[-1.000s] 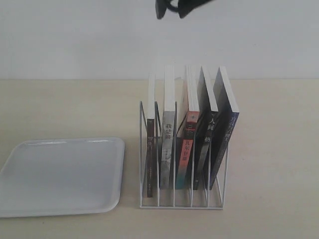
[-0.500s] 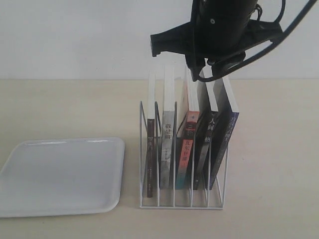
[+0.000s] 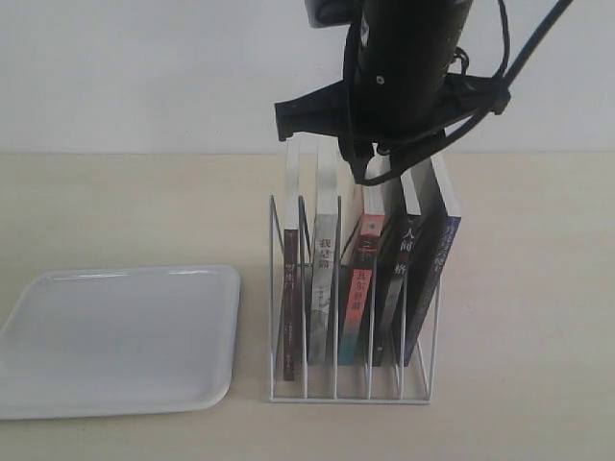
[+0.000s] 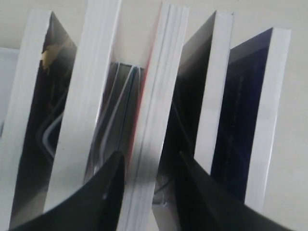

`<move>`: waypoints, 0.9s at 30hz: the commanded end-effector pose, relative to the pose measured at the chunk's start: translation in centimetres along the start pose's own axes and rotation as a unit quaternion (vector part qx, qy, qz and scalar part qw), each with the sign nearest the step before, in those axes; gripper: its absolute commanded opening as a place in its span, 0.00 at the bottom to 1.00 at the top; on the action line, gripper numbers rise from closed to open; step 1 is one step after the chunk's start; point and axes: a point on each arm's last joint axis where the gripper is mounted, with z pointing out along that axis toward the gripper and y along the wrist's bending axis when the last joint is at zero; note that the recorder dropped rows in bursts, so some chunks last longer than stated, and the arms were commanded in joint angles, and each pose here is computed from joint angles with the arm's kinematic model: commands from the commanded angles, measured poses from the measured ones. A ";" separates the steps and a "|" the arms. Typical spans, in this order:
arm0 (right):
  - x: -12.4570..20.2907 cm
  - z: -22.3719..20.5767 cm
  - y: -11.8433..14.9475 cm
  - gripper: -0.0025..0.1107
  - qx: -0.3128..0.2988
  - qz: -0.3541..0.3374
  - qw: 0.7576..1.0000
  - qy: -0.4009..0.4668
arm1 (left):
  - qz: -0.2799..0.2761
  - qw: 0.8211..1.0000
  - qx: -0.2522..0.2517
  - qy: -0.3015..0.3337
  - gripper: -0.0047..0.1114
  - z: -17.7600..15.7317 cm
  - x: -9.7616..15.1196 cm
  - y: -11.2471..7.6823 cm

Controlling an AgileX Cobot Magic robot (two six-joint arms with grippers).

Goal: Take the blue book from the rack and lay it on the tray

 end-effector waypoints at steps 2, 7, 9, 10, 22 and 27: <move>-0.2 1.0 0.2 0.33 -0.002 -0.001 1.000 0.001 | 0.001 1.000 -0.001 -0.002 0.08 0.0 0.1 0.0; -0.3 1.6 0.4 0.33 -0.002 -0.002 1.000 0.000 | 0.001 1.000 -0.001 -0.002 0.08 0.0 0.1 0.0; -0.4 1.7 0.5 0.33 -0.003 -0.002 1.000 -0.001 | 0.001 1.000 -0.001 -0.002 0.08 0.0 0.1 0.0; -0.4 2.0 0.6 0.33 -0.002 -0.002 1.000 0.001 | 0.001 1.000 -0.001 -0.002 0.08 0.0 0.1 0.0; -0.4 2.8 0.7 0.13 0.005 -0.007 1.000 0.004 | 0.001 1.000 -0.001 -0.002 0.08 0.0 0.1 0.0; -0.5 2.0 0.5 0.02 0.014 0.007 1.000 0.012 | 0.001 1.000 -0.001 -0.002 0.08 0.0 0.1 0.0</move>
